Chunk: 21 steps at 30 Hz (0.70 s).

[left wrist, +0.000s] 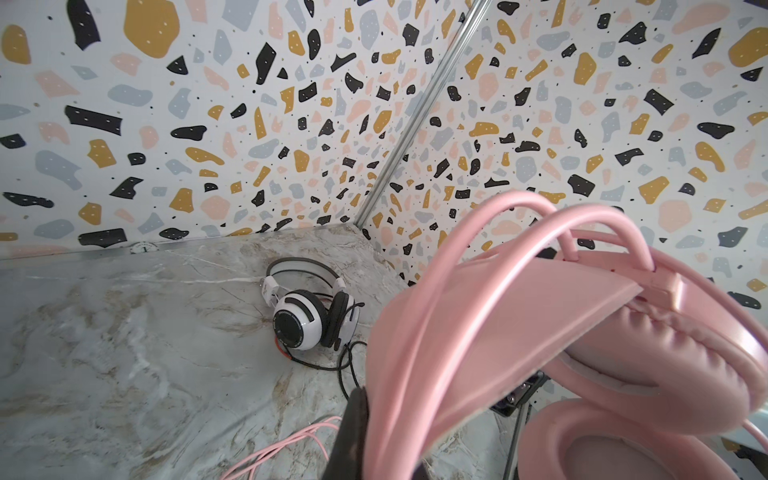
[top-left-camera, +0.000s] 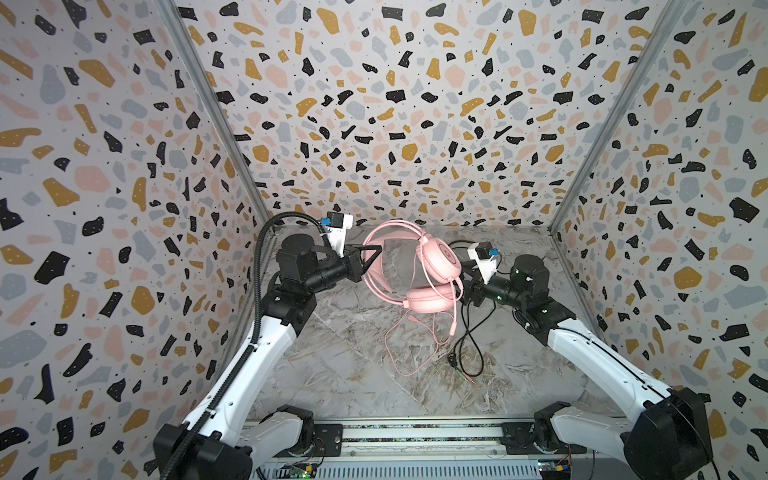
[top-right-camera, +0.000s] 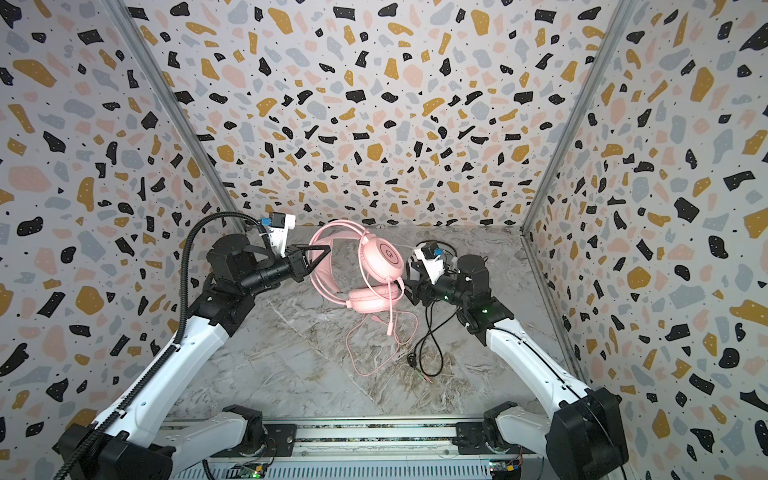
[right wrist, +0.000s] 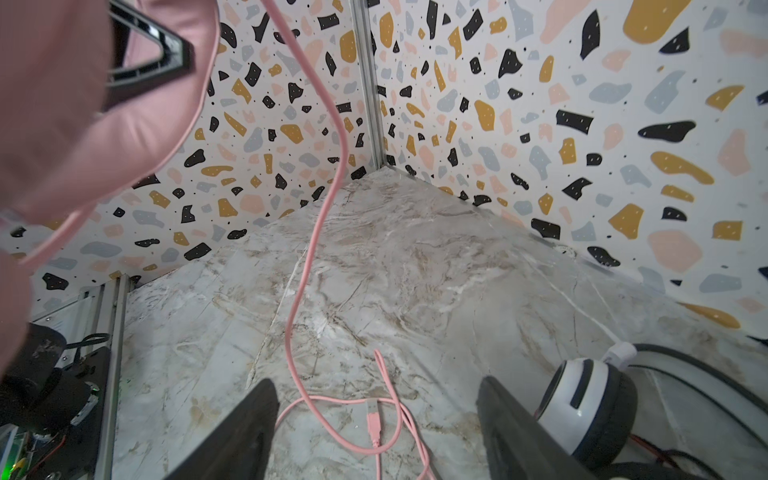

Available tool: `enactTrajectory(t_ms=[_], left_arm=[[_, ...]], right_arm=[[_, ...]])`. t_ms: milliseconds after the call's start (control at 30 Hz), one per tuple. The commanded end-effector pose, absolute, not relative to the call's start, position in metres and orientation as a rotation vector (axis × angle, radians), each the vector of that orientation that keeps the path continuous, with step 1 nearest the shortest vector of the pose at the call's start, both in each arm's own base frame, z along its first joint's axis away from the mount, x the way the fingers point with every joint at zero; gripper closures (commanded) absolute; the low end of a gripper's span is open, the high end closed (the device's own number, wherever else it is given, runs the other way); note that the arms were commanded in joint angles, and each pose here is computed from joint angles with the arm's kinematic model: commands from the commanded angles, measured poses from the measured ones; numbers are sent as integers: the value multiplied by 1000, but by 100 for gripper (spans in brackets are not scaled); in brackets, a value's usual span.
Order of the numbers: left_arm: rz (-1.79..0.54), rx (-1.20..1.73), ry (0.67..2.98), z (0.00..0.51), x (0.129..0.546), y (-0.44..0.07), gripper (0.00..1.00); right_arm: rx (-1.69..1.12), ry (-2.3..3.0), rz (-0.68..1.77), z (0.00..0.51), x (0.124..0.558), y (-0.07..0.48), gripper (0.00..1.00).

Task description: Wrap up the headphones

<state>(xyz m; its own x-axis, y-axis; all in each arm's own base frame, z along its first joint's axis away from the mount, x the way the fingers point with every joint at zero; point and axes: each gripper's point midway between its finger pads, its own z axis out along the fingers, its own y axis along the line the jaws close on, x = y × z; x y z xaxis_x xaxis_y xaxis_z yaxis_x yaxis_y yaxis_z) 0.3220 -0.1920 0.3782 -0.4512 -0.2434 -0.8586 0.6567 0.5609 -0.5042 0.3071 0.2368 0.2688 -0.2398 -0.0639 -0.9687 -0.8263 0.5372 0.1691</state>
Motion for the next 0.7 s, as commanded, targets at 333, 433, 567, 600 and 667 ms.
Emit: enactTrajectory(t_ms=[333, 433, 567, 600, 667], left_arm=[[-1155, 232, 1624, 446, 329, -185, 100], [-1151, 228, 1622, 451, 329, -184, 100], [-1155, 217, 1620, 455, 331, -182, 100], [-1163, 216, 1621, 456, 331, -182, 100], [-1168, 205, 1630, 456, 334, -180, 100]], right_arm=[[-813, 1513, 1184, 228, 304, 295, 4], [-833, 1484, 1227, 229, 317, 311, 4], [-867, 1491, 1288, 214, 332, 331, 4], [-878, 1498, 1314, 209, 333, 336, 4], [-880, 1507, 1364, 200, 330, 344, 7]])
